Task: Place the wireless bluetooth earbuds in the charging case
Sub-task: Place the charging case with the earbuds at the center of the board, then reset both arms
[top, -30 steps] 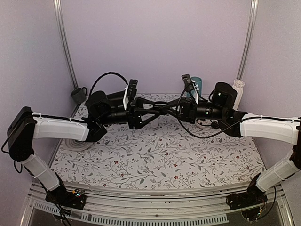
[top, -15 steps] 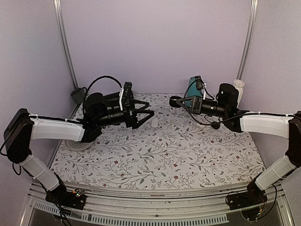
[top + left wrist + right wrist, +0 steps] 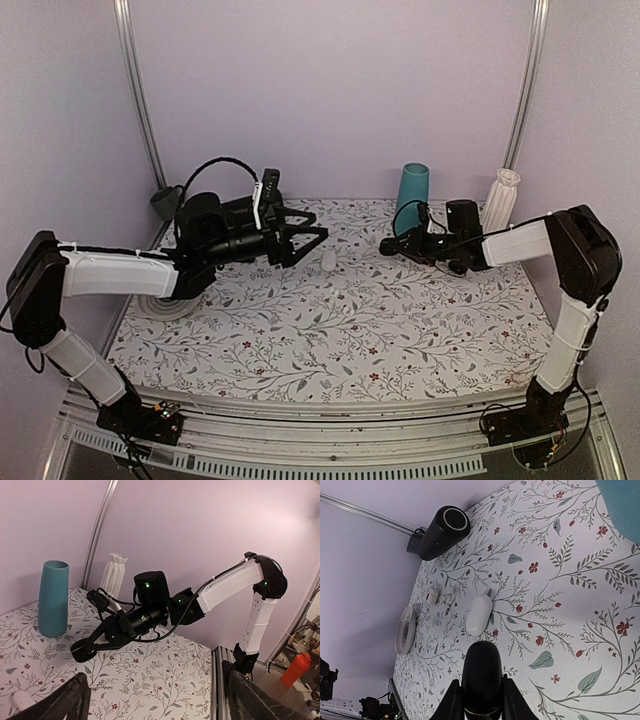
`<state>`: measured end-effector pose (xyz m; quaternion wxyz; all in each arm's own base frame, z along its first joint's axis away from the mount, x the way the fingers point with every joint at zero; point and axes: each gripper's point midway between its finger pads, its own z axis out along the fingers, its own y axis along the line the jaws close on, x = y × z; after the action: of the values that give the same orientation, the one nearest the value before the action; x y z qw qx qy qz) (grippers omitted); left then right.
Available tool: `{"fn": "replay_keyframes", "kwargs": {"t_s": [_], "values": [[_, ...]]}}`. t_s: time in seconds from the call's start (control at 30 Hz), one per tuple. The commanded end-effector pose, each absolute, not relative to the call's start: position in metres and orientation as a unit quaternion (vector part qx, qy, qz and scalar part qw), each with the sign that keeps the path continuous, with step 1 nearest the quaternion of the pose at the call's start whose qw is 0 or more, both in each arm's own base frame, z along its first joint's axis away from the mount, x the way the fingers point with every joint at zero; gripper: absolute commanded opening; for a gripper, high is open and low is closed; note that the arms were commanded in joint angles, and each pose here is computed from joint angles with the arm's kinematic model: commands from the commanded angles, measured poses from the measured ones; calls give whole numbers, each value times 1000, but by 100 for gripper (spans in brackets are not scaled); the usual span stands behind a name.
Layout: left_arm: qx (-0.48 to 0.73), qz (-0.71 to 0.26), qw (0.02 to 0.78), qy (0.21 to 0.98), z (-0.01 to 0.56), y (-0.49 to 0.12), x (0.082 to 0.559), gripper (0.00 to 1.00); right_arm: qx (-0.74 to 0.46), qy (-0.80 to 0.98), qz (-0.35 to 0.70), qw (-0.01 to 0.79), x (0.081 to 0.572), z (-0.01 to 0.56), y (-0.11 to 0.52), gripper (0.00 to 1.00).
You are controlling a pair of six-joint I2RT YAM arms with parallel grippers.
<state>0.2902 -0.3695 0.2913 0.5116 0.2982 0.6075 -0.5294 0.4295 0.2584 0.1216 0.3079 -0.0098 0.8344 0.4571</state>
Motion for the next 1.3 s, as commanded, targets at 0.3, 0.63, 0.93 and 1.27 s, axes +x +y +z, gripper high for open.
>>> {"fn": "replay_keyframes", "kwargs": {"t_s": [0.3, 0.63, 0.93, 1.27], "values": [[306, -521, 541, 585, 328, -354, 276, 96, 71, 868, 414, 265, 465, 55, 239, 4], [314, -506, 550, 585, 331, -346, 270, 96, 96, 883, 382, 254, 472, 40, 230, 34], [318, -504, 548, 587, 323, -346, 268, 96, 92, 885, 362, 277, 466, 58, 220, 62], [326, -503, 546, 585, 321, -350, 273, 96, 72, 877, 352, 319, 450, 100, 210, 99]]}}
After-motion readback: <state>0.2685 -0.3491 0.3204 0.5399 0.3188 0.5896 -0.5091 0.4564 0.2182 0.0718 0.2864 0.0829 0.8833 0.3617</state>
